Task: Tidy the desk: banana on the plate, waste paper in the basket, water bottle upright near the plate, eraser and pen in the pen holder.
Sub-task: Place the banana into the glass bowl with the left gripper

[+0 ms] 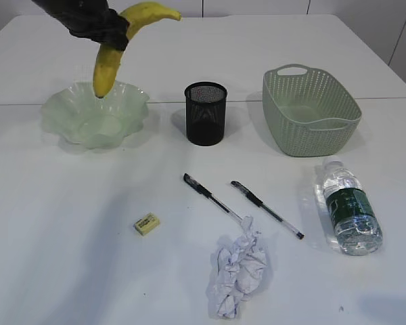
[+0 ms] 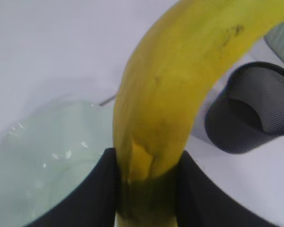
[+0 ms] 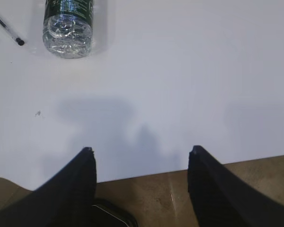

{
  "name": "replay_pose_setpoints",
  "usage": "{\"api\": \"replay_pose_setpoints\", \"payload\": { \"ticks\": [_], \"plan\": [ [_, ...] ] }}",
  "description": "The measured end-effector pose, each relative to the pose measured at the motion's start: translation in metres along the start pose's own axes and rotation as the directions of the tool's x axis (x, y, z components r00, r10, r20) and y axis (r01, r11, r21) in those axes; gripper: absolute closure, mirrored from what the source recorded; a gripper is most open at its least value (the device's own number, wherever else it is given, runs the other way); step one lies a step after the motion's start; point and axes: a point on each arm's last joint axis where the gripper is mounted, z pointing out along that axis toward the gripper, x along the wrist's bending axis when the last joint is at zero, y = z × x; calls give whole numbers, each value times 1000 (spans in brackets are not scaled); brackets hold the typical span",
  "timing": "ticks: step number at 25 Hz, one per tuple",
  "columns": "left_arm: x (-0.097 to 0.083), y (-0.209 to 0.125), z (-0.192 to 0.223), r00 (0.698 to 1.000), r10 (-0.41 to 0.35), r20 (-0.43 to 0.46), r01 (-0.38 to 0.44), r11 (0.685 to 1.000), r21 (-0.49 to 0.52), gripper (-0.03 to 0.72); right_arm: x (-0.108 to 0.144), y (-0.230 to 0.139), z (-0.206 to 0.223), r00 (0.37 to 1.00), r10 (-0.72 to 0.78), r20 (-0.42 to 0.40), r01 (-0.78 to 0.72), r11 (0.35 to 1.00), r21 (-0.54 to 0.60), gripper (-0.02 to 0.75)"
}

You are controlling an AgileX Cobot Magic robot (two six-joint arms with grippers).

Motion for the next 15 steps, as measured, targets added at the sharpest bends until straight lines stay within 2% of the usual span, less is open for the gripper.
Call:
{"api": "replay_pose_setpoints", "payload": {
  "ticks": [3,7,15],
  "plan": [
    [6,0,9,999,11,-42,-13,999,-47,486,0,0,0,1000,0,1,0,1000,0,272],
    [19,-12,30,998,-7,-64,4,999,-36,486,0,0,0,1000,8,3,-8,1000,0,272],
    [71,-39,42,989,-80,-128,82,997,10,486,0,0,0,1000,9,5,-9,1000,1,272]
  ]
}}
